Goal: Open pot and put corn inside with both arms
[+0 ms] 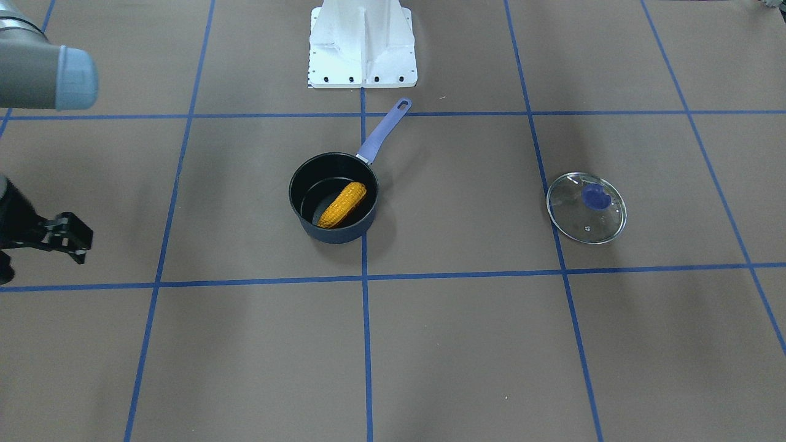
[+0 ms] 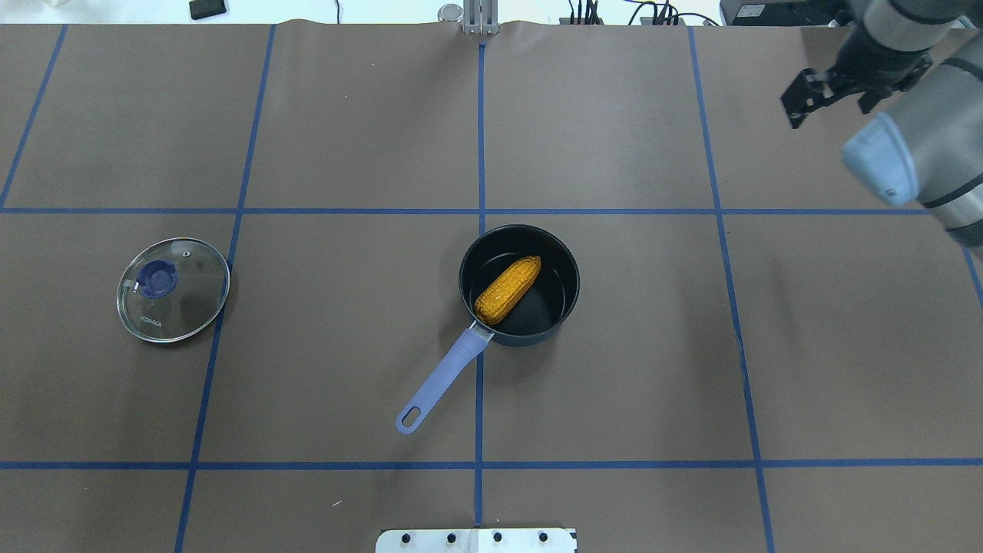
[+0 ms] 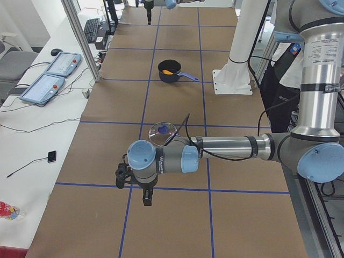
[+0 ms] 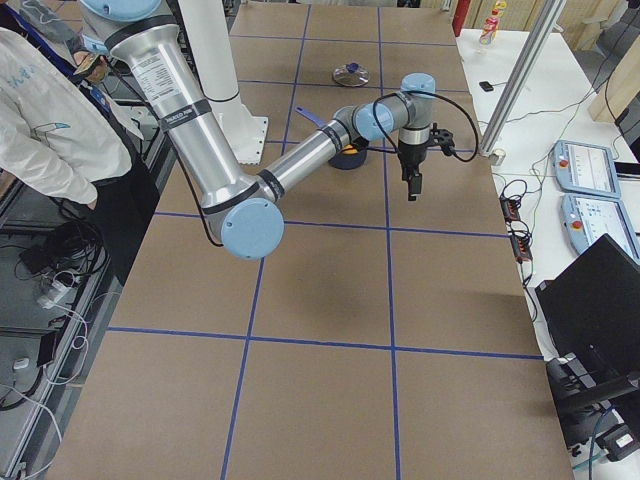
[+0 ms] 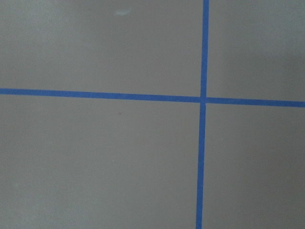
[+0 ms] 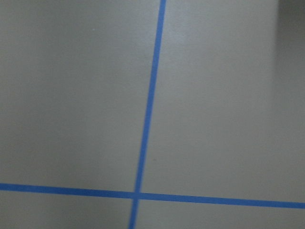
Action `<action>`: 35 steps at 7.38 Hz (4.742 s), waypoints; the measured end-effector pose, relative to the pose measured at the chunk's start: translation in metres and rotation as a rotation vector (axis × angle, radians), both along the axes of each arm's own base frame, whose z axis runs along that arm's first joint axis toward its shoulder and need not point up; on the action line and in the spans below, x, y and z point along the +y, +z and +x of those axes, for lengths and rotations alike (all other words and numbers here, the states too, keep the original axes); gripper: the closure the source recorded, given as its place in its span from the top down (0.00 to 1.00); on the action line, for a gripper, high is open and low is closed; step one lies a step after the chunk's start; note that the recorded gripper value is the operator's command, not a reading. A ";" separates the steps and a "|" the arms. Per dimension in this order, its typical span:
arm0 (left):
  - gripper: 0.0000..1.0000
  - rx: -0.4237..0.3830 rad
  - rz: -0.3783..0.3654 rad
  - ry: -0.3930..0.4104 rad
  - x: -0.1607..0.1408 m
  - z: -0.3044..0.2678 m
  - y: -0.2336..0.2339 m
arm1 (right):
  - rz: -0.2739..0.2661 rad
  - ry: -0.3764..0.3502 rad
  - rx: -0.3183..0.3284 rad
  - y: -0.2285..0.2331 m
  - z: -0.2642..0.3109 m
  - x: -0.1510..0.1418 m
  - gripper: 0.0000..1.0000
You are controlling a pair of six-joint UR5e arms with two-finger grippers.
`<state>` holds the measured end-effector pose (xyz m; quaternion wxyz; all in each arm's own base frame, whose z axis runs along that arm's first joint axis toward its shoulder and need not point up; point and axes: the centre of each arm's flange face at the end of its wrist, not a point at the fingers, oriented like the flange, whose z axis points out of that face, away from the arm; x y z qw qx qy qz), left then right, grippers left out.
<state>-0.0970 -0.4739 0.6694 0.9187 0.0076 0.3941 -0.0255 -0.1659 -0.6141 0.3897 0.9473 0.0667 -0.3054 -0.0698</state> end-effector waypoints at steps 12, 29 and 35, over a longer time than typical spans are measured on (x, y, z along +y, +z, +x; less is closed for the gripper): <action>0.98 -0.009 0.063 0.080 0.008 0.037 -0.031 | -0.154 0.041 -0.099 0.263 0.232 0.195 1.00; 0.98 -0.009 0.037 0.080 0.022 0.037 -0.019 | -0.170 0.047 -0.103 0.270 0.232 0.190 1.00; 0.98 -0.010 0.045 0.080 0.021 0.037 -0.023 | -0.162 0.044 -0.104 0.267 0.231 0.189 1.00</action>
